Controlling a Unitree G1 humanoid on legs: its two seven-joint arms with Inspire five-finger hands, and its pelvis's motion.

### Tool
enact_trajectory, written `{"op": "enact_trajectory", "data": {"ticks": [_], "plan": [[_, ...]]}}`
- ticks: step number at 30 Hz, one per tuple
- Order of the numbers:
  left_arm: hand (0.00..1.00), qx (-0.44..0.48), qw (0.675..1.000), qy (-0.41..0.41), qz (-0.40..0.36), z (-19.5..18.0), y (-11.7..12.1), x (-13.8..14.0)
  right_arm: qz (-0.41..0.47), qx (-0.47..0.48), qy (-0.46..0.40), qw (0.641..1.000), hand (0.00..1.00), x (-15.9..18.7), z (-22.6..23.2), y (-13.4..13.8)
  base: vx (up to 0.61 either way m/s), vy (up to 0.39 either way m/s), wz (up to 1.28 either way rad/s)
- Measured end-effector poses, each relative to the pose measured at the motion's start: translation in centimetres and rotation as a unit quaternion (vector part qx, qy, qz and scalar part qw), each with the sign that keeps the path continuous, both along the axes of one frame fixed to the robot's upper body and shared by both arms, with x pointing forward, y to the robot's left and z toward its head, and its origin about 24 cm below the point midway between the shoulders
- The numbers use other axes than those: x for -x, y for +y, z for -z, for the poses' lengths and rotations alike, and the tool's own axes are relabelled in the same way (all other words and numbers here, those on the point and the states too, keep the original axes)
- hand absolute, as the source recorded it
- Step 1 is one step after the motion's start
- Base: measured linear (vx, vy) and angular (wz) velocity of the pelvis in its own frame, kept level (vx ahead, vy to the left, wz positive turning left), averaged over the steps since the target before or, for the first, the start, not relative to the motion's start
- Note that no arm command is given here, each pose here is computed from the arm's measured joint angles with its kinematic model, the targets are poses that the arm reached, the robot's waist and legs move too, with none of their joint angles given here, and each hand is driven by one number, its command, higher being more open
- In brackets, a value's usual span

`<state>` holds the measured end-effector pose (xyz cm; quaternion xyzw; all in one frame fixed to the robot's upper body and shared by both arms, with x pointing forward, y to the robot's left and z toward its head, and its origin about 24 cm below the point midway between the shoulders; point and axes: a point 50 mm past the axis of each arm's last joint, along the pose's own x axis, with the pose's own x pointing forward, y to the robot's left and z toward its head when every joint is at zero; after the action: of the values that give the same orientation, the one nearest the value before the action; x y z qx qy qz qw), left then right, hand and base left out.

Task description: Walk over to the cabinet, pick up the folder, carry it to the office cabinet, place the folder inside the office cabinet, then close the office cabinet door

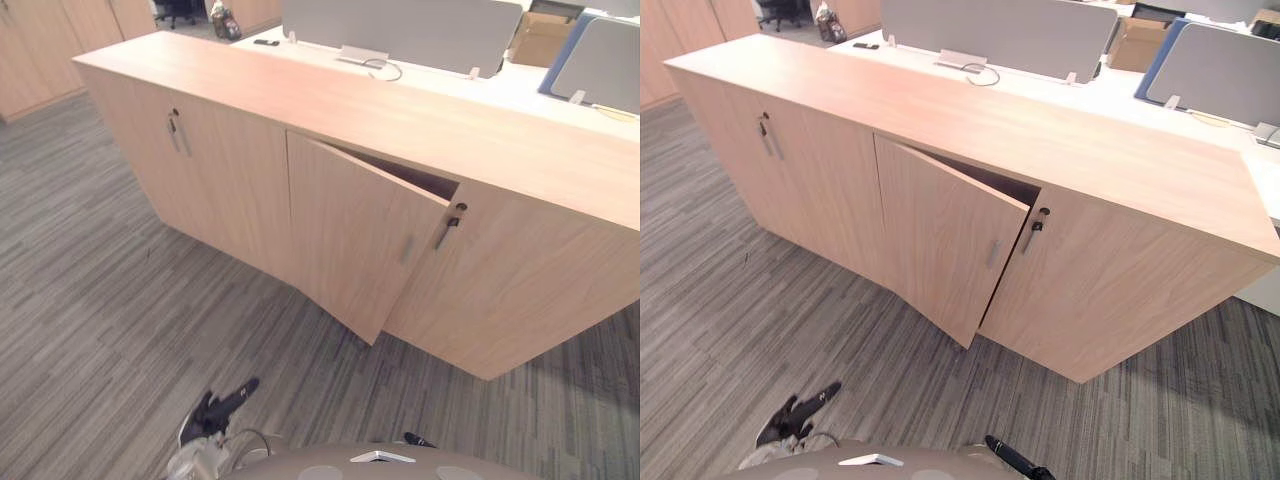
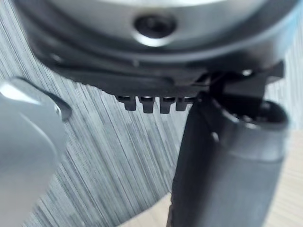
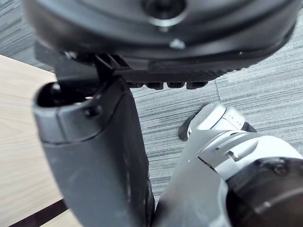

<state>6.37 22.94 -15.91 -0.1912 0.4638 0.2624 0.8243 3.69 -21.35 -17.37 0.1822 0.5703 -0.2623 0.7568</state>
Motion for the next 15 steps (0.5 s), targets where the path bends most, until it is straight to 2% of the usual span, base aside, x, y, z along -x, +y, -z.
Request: {"op": "enact_trajectory", "data": {"ticks": [4,7,15], "plan": [[1.00,0.016,0.997,0.066,0.026,0.9,-0.5,3.5,-0.015,-0.001,-0.012,1.000,1.00,-0.7,-0.1,-0.4,0.15,0.081,-0.58],[1.00,0.025,0.996,0.082,0.022,1.1,-0.9,4.5,-0.018,0.004,-0.015,1.000,1.00,-0.9,-0.2,-0.8,0.09,-0.015,-0.51],[1.00,0.028,0.997,0.062,0.023,1.1,-1.5,2.8,-0.028,0.007,0.000,1.000,1.00,0.3,-0.1,-0.6,0.02,0.003,-0.09]]}}
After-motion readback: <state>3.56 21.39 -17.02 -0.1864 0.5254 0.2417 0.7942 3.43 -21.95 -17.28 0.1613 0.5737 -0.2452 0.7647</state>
